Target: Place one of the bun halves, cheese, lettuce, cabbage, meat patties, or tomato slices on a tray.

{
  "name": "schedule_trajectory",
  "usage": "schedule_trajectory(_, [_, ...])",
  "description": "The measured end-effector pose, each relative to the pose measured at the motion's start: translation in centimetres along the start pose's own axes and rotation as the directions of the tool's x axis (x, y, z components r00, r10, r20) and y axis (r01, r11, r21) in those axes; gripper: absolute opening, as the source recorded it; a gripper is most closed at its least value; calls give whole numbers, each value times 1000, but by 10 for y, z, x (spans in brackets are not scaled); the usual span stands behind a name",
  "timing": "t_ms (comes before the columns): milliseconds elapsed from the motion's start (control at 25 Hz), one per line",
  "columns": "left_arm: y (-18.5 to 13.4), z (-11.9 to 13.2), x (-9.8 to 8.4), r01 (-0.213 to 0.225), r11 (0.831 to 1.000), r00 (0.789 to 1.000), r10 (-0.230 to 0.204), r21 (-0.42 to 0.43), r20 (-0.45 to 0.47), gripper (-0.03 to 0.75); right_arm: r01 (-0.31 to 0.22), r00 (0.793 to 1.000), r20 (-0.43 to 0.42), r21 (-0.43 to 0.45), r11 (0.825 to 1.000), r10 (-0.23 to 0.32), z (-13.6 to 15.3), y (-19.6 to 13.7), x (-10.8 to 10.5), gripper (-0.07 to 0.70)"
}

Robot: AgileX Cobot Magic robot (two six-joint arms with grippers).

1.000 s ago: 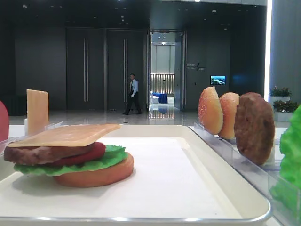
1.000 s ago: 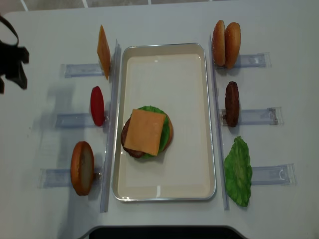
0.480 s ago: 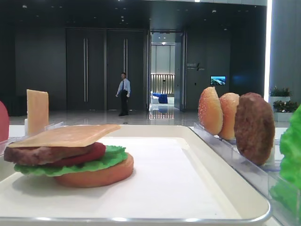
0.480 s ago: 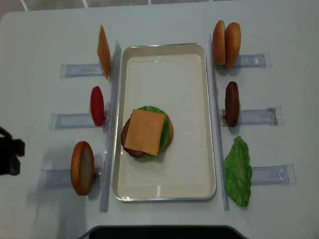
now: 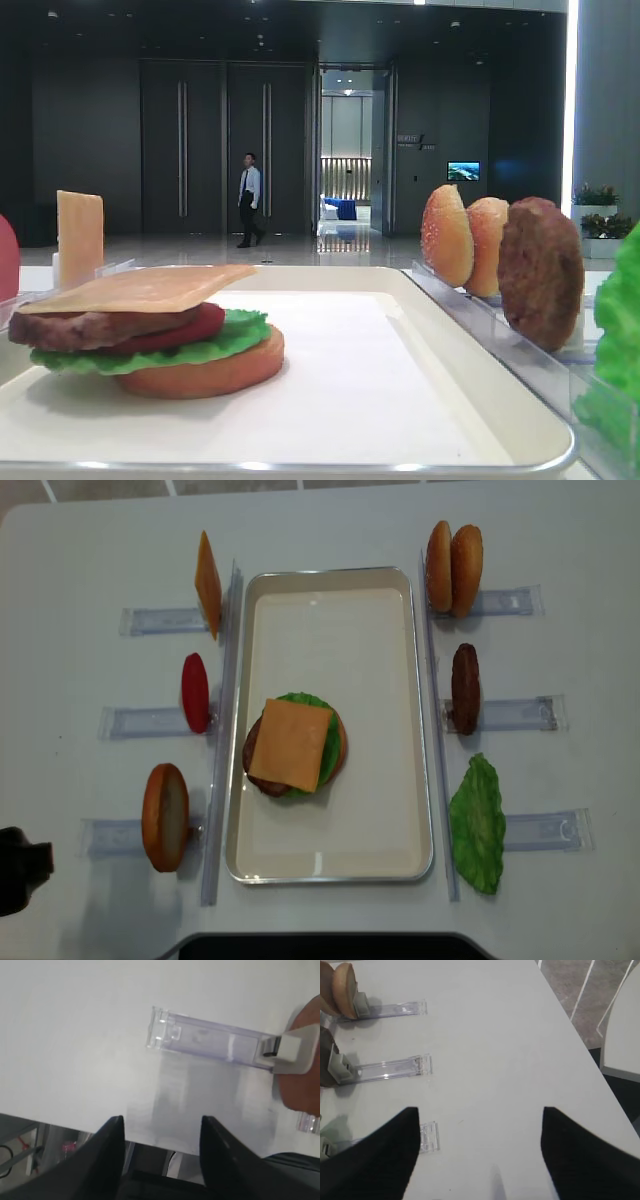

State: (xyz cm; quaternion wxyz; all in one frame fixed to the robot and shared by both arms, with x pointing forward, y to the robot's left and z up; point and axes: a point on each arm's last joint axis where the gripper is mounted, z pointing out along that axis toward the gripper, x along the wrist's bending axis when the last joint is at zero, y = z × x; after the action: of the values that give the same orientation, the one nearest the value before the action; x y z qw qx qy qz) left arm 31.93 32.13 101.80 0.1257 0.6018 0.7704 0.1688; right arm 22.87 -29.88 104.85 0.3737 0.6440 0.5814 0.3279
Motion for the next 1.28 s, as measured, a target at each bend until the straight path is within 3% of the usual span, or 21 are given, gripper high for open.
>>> schedule_trajectory(280, [-12,-17,0,-6,990,1000,8,-143,11,370,0,1000,0,0,1000,0,0,0,0,485])
schedule_trajectory(400, [-22,-27,0,-4,972,1000,7,-236,12,370,0,1000,0,0,1000,0,0,0,0,485])
schedule_trajectory(520, [-36,-40,1,-10,933,1000,14,-359,10,370,0,1000,0,0,1000,0,0,0,0,485])
schedule_trajectory(680, [-62,-55,1,-20,843,1000,25,-537,3,370,0,1000,0,0,1000,0,0,0,0,485])
schedule_trajectory(720, [-68,-57,2,-24,824,1000,30,-566,0,370,0,1000,0,0,1000,0,0,0,0,485])
schedule_trajectory(760, [-71,-58,2,-29,817,999,33,-575,-3,370,0,1000,0,0,1000,0,0,0,0,485])
schedule_trajectory(1160, [-72,-58,1,-46,817,999,53,-575,-4,370,0,1000,0,0,1000,0,0,0,0,485])
schedule_trajectory(1280, [-72,-58,-1,-66,815,997,80,-576,-1,370,0,1000,0,0,1000,0,0,0,0,485])
